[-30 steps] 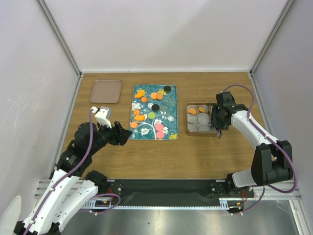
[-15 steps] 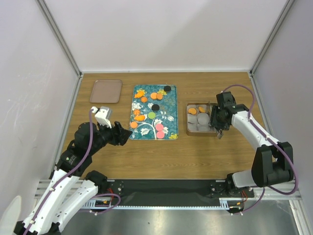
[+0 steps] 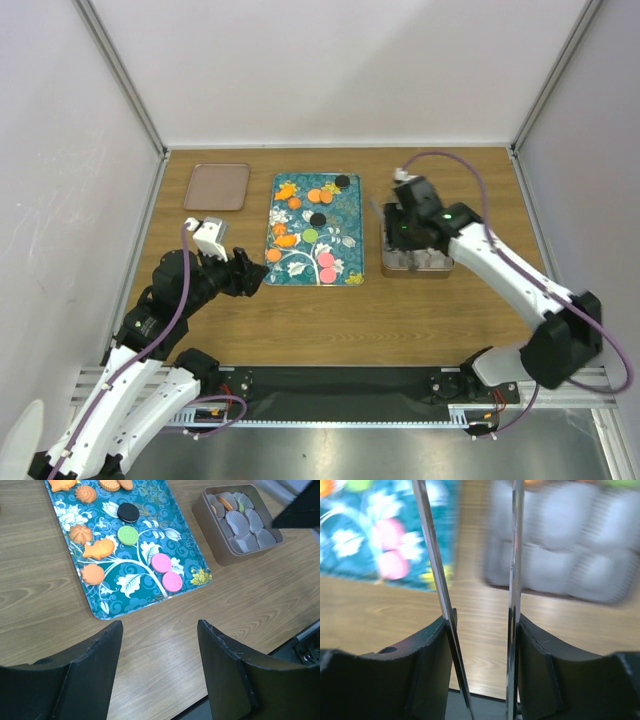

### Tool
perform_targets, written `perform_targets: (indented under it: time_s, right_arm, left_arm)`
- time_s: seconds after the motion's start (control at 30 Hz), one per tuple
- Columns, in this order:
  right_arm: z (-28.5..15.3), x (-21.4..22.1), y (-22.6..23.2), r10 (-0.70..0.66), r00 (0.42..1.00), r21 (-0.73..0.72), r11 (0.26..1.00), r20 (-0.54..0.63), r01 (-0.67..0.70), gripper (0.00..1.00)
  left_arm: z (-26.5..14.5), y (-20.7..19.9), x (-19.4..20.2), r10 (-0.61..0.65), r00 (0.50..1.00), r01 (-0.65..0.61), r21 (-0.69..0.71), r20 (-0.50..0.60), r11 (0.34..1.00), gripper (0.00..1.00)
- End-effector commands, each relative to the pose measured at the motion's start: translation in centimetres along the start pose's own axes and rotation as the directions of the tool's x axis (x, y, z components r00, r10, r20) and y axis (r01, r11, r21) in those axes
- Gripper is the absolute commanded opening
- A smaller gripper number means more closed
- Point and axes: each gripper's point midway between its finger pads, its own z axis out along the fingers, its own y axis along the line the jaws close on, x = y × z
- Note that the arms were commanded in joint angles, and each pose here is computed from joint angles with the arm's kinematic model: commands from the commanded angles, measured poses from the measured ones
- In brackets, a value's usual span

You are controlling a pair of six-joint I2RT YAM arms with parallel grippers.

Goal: Pack the cookies

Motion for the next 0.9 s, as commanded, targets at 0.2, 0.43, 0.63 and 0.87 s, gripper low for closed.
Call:
perform_targets:
  time_s: [0.2, 0.43, 0.63, 0.87]
  right_arm:
    - [7.0, -2.2, 10.6, -0.184, 0.982, -0.082, 0.98, -0.048, 0.18, 0.54]
    - [10.6, -1.7, 12.5, -0.223, 0.97, -0.075, 0.973, -0.098, 0.217, 0.54]
    - [11.8, -0.6, 12.5, -0.246, 0.961, -0.05, 0.969, -0.131, 0.241, 0.54]
    - [12.2, 0.4, 12.2, -0.266, 0.951, -0.023, 0.964, -0.156, 0.266, 0.54]
  left_arm:
    - [-0.2, 0.1, -1.0, 0.014, 0.999, -0.013, -0.014, 0.045, 1.0, 0.67]
    - [-0.2, 0.2, -1.1, 0.012, 0.999, -0.011, -0.021, 0.048, 1.0, 0.67]
    - [-0.2, 0.2, -1.0, 0.012, 0.999, -0.011, -0.022, 0.046, 1.0, 0.68]
    - [-0.3, 0.2, -1.1, 0.013, 0.999, -0.012, -0.02, 0.051, 1.0, 0.68]
